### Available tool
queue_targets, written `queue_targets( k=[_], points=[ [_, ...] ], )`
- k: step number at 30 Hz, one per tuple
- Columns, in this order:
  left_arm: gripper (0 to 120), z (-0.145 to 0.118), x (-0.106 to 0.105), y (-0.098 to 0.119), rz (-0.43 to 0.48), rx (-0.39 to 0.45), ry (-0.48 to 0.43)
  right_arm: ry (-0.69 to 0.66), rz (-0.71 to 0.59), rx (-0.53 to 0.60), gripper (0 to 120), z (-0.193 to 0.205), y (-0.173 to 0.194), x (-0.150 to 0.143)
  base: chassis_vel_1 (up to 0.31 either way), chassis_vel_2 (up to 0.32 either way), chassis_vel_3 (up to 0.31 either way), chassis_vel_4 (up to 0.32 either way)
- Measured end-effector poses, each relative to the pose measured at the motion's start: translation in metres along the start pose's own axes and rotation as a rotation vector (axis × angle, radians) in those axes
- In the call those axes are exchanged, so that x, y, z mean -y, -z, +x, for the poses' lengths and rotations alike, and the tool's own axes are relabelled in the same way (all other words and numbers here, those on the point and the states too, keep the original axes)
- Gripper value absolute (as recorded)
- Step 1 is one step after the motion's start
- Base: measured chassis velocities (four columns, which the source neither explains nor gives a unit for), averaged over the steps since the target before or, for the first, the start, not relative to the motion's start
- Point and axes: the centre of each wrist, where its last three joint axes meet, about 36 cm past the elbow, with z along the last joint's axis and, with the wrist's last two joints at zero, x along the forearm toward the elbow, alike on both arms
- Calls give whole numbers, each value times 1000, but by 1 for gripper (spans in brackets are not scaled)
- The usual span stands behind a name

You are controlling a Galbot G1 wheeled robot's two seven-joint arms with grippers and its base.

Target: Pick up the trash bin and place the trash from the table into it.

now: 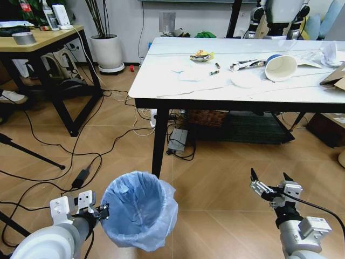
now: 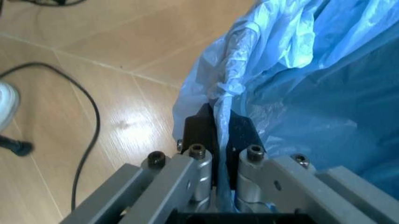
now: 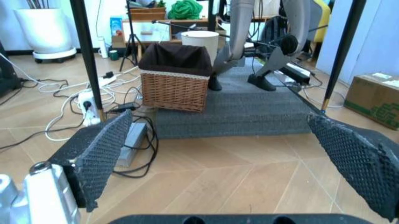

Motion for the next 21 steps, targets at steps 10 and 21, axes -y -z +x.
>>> queue_targets(
  k=[10,21],
  points=[
    [0,1,-3,4,8,-48,20,5,9,1,100,2,0,-1,0,0,0,0],
    [0,2,-5,9,-16,-87,20,5,16,5,100,3,1,-1,0,0,0,0]
  ],
)
